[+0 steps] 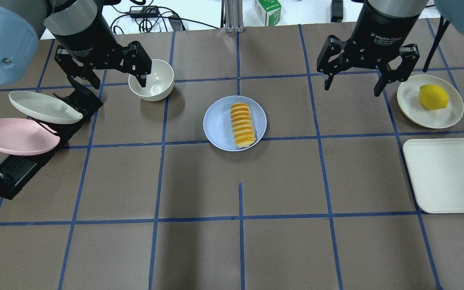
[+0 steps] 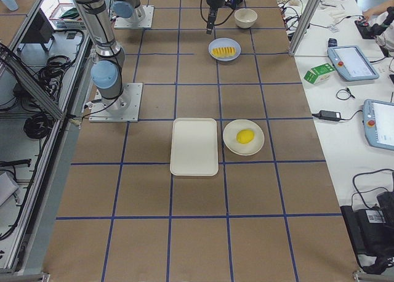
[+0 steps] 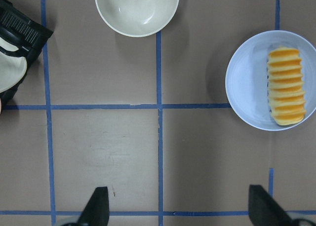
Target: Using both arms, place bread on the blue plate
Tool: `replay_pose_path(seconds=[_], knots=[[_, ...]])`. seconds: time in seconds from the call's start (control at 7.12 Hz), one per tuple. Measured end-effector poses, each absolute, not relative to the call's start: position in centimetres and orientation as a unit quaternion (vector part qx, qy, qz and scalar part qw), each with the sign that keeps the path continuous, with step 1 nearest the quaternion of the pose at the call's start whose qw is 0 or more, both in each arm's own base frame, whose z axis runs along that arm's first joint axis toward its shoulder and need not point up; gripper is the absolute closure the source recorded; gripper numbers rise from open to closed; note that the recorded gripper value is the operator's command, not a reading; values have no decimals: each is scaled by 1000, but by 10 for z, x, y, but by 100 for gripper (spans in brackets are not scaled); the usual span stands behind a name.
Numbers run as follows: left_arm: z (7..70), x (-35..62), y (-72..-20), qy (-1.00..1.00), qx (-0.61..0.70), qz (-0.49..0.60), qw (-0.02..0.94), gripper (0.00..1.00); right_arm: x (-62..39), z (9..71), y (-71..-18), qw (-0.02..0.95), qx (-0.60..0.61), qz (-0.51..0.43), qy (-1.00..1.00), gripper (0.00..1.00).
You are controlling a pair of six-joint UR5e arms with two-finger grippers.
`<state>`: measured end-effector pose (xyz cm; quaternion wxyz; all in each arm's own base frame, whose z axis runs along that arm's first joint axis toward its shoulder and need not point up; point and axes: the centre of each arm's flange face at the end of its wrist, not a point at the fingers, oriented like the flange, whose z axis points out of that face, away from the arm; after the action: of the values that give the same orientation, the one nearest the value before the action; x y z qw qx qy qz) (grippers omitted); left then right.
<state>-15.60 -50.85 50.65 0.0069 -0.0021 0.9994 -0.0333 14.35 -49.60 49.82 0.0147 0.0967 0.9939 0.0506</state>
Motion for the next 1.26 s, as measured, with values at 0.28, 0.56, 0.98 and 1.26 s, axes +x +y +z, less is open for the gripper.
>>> replay_pose_path(seconds=[0.28,0.56,0.98,1.26], knots=[[506,-156,-509,999,-2,-32,6,0,144,487,-492,15,100,39,994,0],[505,-155,-510,999,-2,-32,7,0,142,483,-491,7,102,40,994,0],[505,-155,-510,999,-3,-32,7,0,139,482,-491,-8,102,38,994,0],[505,-154,-510,999,-2,-31,8,0,140,482,-490,-7,102,42,994,0]])
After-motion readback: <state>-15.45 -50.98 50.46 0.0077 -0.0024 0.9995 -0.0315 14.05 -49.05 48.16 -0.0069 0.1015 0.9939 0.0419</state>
